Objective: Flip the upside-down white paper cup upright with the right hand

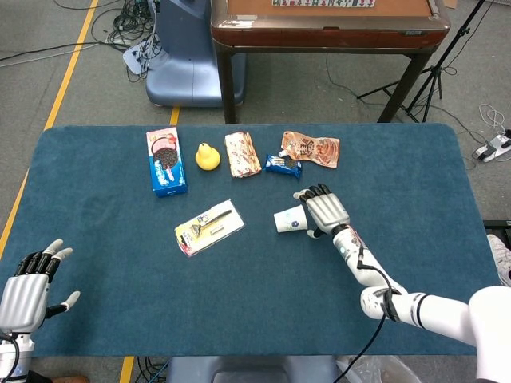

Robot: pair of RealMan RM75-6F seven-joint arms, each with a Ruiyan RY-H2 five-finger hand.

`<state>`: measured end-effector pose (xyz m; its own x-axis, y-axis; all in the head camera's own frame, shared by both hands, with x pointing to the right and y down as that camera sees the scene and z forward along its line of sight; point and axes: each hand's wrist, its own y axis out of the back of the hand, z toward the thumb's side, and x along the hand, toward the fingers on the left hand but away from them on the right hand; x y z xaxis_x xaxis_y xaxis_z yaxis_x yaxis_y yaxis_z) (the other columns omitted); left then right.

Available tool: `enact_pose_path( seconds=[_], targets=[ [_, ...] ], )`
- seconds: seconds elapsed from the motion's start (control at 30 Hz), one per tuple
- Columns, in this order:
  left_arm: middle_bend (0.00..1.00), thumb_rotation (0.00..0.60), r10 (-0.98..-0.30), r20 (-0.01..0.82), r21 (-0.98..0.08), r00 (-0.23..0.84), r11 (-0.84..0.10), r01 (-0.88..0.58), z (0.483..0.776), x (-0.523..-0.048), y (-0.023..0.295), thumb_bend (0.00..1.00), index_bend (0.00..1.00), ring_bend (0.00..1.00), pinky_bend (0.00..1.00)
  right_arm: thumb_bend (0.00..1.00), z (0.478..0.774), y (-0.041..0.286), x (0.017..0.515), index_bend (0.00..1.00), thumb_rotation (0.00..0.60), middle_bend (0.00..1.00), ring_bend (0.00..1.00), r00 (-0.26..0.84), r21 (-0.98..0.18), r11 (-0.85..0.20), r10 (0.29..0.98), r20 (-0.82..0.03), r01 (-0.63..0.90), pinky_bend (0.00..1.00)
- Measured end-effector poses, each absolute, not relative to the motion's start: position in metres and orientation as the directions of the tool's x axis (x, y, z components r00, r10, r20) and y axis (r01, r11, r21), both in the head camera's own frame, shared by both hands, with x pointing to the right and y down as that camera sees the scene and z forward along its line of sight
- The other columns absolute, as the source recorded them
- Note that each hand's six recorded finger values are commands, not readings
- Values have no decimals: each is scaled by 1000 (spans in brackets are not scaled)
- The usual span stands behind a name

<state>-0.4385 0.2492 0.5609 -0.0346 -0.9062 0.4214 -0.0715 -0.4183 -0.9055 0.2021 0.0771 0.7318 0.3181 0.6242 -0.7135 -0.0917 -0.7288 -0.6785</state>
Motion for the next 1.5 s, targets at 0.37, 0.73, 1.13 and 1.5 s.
enact_pose_path(
  seconds=[0.37, 0.73, 1.13, 1.5],
  targets=[
    [126, 600, -903, 428, -902, -35, -425, -75, 562, -439, 249, 146, 221, 161, 131, 186, 740, 82, 198, 227, 600, 168, 58, 322, -664, -742, 609, -725, -93, 0],
    [126, 600, -901, 433, -900, -33, -429, -78, 562, -440, 250, 146, 221, 161, 131, 213, 750, 79, 194, 326, 600, 206, 58, 305, -678, -727, 624, -719, -111, 0],
    [126, 600, -901, 434, -899, -31, -430, -85, 561, -441, 250, 146, 221, 162, 131, 269, 739, 67, 186, 355, 600, 228, 60, 334, -723, -657, 646, -686, -214, 0],
    [126, 600, -900, 435, -898, -32, -431, -93, 561, -442, 253, 146, 221, 161, 132, 278, 713, 47, 169, 355, 600, 228, 60, 392, -729, -369, 658, -643, -577, 0]
  ],
)
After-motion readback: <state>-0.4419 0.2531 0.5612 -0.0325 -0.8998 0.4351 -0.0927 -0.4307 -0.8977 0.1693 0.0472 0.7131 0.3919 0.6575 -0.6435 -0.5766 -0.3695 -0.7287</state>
